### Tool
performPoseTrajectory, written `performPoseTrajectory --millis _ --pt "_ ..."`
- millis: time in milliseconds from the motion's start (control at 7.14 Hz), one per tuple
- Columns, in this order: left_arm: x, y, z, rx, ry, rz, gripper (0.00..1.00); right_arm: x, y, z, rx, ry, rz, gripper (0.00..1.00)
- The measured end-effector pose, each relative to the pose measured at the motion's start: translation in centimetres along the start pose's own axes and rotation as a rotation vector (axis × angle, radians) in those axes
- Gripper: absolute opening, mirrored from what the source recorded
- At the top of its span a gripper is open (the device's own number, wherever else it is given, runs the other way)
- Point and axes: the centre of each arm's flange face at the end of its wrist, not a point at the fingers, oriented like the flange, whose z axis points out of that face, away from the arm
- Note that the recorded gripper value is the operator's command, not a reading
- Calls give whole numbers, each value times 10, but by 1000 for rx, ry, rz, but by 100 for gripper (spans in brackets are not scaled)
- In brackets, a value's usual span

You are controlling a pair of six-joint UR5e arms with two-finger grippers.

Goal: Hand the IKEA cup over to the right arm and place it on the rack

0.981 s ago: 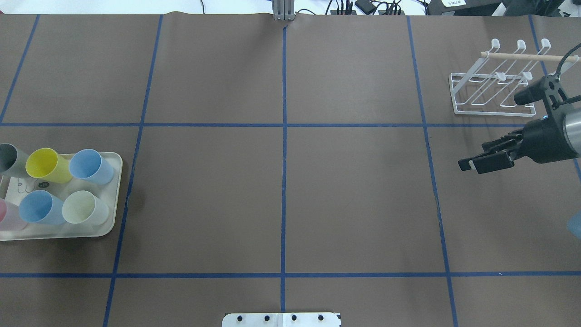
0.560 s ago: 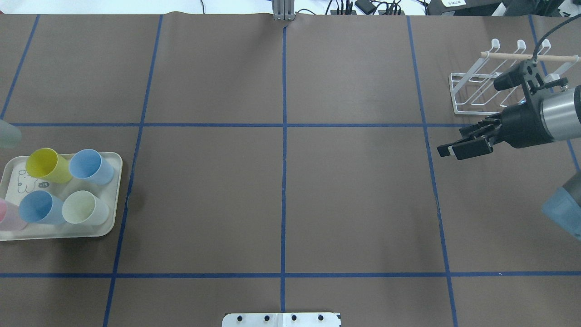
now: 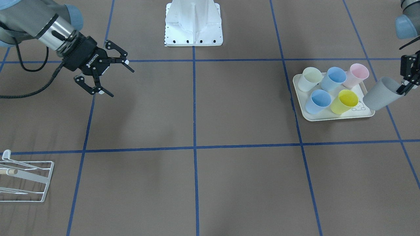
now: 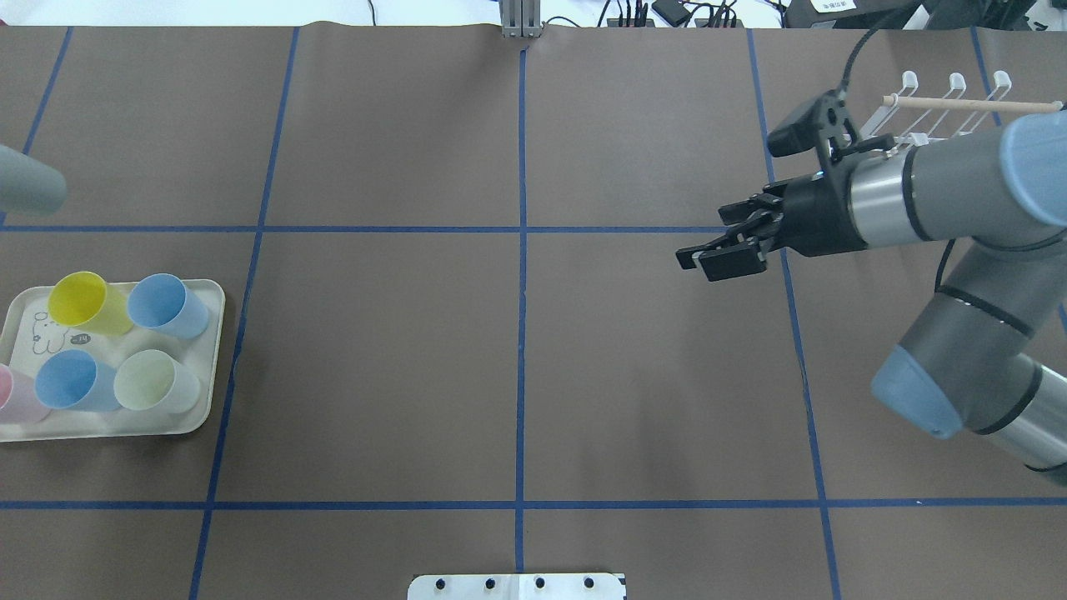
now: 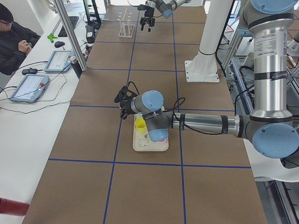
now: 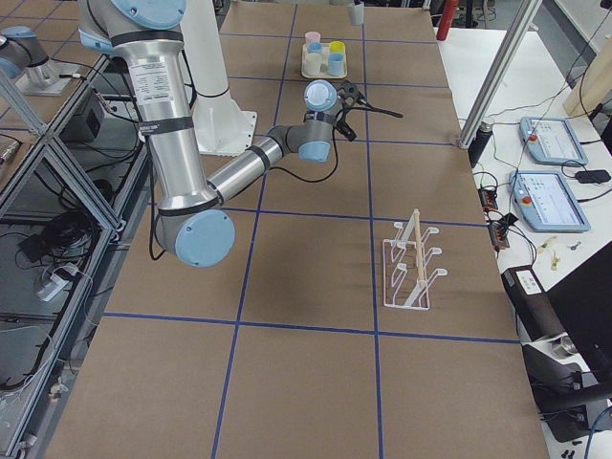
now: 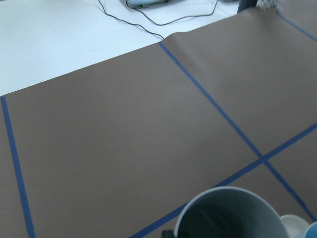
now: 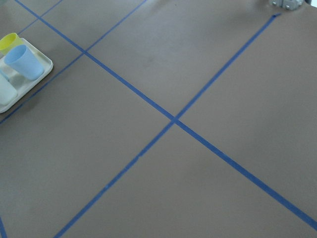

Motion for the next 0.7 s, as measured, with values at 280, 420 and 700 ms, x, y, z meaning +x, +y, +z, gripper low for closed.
performPoseTrajectory --millis 280,420,700 --pt "68 -18 -7 -26 144 -163 0 -45 -2 39 62 -3 -49 90" --pt "108 -22 3 -76 222 -251 0 -72 1 55 93 -45 -92 90" --pt "180 -26 36 -172 342 -402 0 -114 14 72 160 -154 -221 98"
